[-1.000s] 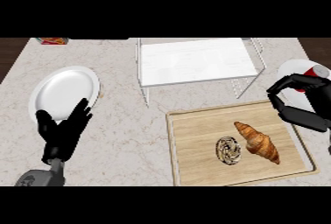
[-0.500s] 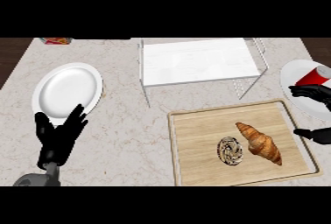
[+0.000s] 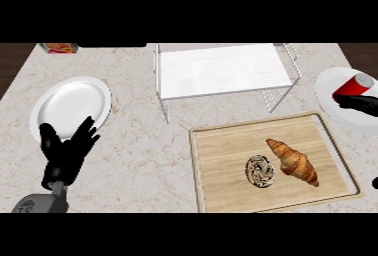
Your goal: Pick the cupcake from the tray and place it in the tiered shelf
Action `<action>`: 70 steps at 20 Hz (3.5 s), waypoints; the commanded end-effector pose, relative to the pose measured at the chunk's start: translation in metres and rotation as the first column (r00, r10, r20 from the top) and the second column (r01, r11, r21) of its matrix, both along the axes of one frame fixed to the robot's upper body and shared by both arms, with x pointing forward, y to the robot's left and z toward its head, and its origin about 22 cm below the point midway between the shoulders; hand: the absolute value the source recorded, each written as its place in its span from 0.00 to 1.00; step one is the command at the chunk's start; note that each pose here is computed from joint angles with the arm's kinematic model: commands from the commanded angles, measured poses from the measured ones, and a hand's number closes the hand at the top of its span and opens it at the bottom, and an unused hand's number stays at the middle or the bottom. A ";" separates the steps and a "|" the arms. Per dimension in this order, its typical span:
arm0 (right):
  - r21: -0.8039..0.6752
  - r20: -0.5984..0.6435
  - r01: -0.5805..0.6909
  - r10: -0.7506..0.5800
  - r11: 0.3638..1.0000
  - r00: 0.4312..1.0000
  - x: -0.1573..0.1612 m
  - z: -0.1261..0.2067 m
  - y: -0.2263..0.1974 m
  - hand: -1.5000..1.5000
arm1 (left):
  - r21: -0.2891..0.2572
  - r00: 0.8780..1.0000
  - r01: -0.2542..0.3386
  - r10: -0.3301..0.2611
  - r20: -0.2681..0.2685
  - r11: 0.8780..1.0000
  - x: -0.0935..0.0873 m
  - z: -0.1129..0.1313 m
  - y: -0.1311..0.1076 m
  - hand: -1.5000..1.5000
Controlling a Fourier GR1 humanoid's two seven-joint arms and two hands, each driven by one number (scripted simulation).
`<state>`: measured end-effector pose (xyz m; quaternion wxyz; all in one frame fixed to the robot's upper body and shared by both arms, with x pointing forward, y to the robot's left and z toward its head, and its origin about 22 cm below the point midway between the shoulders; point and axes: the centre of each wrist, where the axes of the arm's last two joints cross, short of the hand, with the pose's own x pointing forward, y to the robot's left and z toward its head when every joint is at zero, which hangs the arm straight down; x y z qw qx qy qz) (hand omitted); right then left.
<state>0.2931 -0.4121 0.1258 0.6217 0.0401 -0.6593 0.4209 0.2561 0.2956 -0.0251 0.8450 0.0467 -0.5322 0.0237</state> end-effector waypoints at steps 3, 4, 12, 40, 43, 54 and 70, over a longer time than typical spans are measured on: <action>-0.157 -0.043 -0.016 0.009 0.987 0.999 -0.015 0.032 0.050 0.00 | 0.002 0.999 0.020 -0.020 -0.031 1.000 -0.009 0.005 0.008 0.50; -0.181 -0.005 0.027 -0.028 0.983 1.000 -0.004 0.038 0.073 0.00 | 0.014 1.000 -0.008 0.008 -0.019 1.000 -0.010 -0.004 0.009 0.50; -0.307 0.031 0.151 -0.149 0.940 0.988 -0.029 0.049 0.139 0.00 | 0.010 1.000 0.006 -0.006 -0.015 1.000 -0.007 0.012 0.001 0.50; -0.587 0.008 0.166 -0.199 0.793 0.980 -0.047 -0.056 0.197 0.00 | -0.003 1.000 0.011 -0.011 -0.007 1.000 -0.013 -0.011 0.014 0.50; -0.609 0.024 0.185 -0.215 0.771 0.976 -0.054 -0.047 0.198 0.00 | -0.008 1.000 0.020 -0.020 -0.003 1.000 0.003 -0.018 -0.005 0.50; -0.618 0.091 0.240 -0.236 0.749 0.968 -0.055 -0.062 0.220 0.00 | -0.015 1.000 0.017 -0.017 -0.012 1.000 0.004 0.012 -0.008 0.50; -0.710 0.021 -0.031 0.065 0.703 0.998 -0.028 -0.126 0.229 1.00 | 0.016 1.000 0.019 -0.019 -0.012 1.000 -0.009 -0.004 0.003 0.50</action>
